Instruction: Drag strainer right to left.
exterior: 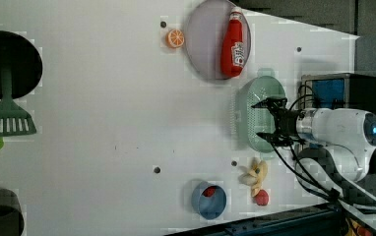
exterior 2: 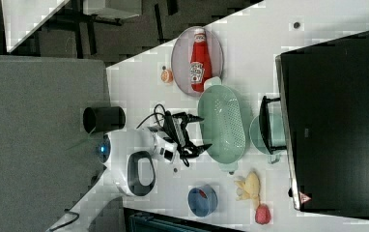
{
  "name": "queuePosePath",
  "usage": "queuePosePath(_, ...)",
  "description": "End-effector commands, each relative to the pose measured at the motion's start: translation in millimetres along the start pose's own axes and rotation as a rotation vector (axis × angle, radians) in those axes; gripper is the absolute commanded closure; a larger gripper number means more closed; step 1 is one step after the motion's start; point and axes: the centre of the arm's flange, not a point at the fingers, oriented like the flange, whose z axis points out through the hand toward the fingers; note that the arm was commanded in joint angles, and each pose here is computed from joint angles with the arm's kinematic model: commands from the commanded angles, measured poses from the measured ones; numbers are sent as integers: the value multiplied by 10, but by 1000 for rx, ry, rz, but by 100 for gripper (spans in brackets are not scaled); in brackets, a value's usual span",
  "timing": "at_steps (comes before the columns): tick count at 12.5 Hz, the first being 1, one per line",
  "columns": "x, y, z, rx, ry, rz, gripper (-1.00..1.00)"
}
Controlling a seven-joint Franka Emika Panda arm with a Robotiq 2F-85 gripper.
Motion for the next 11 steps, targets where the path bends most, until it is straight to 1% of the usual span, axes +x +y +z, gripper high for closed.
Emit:
queuePosePath(1,20,105,430,-14,-9,129,-100)
queuePosePath(5,-73,141,731,-5,-19,145,-100)
queuePosePath(9,-337,103,762,-9,-29,192,-100)
queuePosePath(11,-503,71,764,-9,-33,188,-100)
